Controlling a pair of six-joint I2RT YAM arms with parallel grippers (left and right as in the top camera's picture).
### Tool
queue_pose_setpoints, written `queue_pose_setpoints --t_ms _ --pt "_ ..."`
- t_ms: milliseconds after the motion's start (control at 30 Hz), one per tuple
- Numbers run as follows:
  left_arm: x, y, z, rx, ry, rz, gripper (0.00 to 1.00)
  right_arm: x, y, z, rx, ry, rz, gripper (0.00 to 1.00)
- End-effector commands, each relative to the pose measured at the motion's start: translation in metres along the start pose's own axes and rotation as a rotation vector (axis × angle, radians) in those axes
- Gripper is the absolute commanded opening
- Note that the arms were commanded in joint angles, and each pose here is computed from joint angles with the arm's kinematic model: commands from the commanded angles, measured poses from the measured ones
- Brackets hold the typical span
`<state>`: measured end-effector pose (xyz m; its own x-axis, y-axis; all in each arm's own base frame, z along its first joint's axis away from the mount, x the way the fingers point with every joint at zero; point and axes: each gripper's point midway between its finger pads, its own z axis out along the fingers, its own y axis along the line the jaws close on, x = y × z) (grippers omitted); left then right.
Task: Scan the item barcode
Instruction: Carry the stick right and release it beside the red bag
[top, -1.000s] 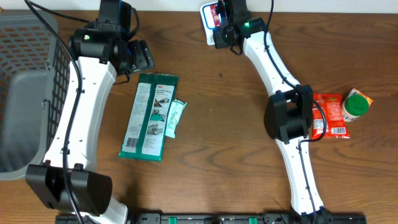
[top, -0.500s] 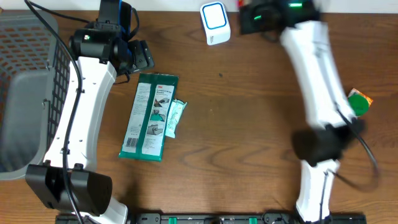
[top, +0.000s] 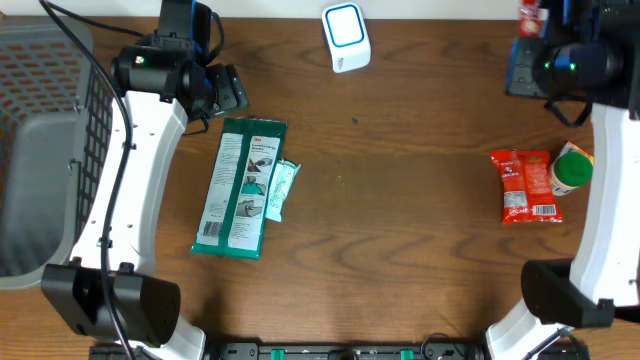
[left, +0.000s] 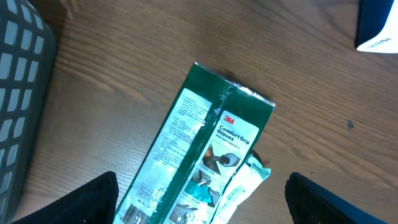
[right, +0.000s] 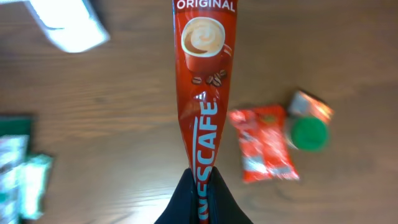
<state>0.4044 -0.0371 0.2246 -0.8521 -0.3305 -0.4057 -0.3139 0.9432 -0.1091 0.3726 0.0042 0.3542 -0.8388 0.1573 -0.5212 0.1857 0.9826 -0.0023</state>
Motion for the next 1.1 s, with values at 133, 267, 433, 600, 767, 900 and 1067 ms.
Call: queue_pose_setpoints --t_ms 133,267,433,600,767,900,1067 --pt "-0.003 0.003 -0.005 -0.008 -0.016 0.009 0.86 0.038 -0.043 0.056 0.239 0.209 0.075 0.01" --pt "-0.003 0.003 -0.005 -0.008 -0.016 0.009 0.86 0.069 -0.078 0.086 0.494 0.296 0.114 0.01" --pt "-0.003 0.003 -0.005 -0.008 -0.016 0.009 0.86 0.105 -0.102 0.118 0.682 0.371 0.084 0.01" --pt "-0.003 0.003 -0.005 -0.008 -0.016 0.009 0.86 0.126 -0.117 0.155 0.783 0.355 0.03 0.01" --pt "-0.003 0.003 -0.005 -0.008 -0.016 0.009 0.86 0.144 -0.138 0.174 0.932 0.311 -0.055 0.01" --pt "-0.003 0.003 -0.005 -0.008 -0.016 0.009 0.86 0.158 -0.141 0.195 0.929 0.332 -0.176 0.01" --pt "-0.003 0.003 -0.005 -0.008 -0.016 0.009 0.86 0.175 -0.127 0.233 0.773 0.379 -0.327 0.01"
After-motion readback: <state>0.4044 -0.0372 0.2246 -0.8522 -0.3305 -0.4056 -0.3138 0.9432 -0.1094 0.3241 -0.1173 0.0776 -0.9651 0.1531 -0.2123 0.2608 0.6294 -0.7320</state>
